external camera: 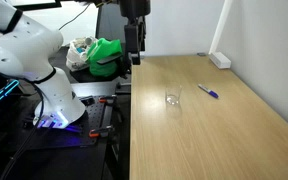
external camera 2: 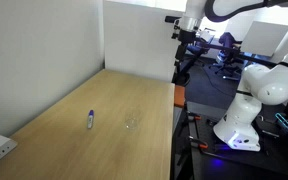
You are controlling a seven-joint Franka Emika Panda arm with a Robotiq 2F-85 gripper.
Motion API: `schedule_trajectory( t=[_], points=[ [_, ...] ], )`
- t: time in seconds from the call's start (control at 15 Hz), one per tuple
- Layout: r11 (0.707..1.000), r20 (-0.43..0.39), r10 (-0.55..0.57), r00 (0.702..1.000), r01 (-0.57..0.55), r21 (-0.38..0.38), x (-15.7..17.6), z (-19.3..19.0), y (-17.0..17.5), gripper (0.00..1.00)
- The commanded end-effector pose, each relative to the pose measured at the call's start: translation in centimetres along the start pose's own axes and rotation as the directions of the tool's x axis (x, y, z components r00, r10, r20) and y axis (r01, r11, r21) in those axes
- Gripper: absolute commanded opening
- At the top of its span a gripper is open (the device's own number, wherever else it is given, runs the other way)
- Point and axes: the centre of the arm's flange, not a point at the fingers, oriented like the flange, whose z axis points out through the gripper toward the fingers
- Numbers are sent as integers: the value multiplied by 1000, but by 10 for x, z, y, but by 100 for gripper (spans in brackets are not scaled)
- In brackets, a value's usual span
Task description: Take the marker from the table and place it in the glass cup
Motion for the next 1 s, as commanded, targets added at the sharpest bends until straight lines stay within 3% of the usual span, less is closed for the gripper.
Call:
schedule_trajectory(
  t=[0.0,0.93],
  points=[
    [1000,0,0,1000,0,0,0,0,0,100],
    [1000,-20,13,1000,-13,-4,5,6,-12,100]
  ],
)
